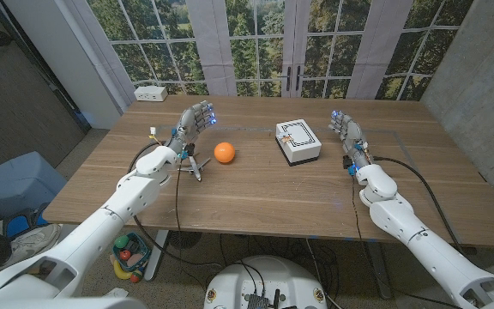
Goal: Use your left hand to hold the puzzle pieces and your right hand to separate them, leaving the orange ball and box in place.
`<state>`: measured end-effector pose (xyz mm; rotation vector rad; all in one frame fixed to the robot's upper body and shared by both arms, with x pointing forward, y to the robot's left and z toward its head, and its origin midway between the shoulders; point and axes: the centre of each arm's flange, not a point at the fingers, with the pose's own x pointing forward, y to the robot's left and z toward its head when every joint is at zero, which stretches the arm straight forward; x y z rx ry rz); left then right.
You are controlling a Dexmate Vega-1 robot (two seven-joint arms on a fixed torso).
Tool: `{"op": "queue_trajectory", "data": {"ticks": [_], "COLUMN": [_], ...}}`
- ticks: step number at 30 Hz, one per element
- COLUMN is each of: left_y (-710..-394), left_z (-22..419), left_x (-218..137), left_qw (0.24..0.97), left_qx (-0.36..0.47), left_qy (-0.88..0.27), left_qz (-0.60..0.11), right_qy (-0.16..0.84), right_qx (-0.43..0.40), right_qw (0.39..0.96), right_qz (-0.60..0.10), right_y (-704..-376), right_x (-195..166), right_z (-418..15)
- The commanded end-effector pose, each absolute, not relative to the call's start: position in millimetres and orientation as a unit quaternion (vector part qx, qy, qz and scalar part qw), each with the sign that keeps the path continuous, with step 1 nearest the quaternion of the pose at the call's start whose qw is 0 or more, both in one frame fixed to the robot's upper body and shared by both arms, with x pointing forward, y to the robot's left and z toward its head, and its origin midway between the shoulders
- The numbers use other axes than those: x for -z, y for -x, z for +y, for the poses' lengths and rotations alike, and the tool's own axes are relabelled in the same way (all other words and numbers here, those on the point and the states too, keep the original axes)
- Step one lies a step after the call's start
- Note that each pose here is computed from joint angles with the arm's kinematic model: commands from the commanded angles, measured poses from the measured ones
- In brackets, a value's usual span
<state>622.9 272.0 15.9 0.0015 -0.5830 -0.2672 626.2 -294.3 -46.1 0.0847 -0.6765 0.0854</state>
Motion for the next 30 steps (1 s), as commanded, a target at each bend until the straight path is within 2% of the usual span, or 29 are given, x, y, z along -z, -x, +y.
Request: {"op": "queue_trajectory", "data": {"ticks": [1,15,30], "left_y": [-614,-603,-611], "left_z": [263,240,217], "left_x": [-28,-48,-67], "left_qw": [0.963,0.962,0.954], "left_qx": [0.087,0.047,0.089], "left_qy": [-0.072,-0.157,-0.220], "left_qz": [-0.243,-0.217,-0.180], "right_qy": [-0.046,-0.051,-0.058], "right_qx": [-0.027,-0.015,-0.004], "right_qw": [0.938,0.933,0.926], "right_qz": [-0.344,-0.357,-0.374], "right_y": [-611,-604,-592], "right_x": [55,58,62], "right_z": [-301,-312,-320]}}
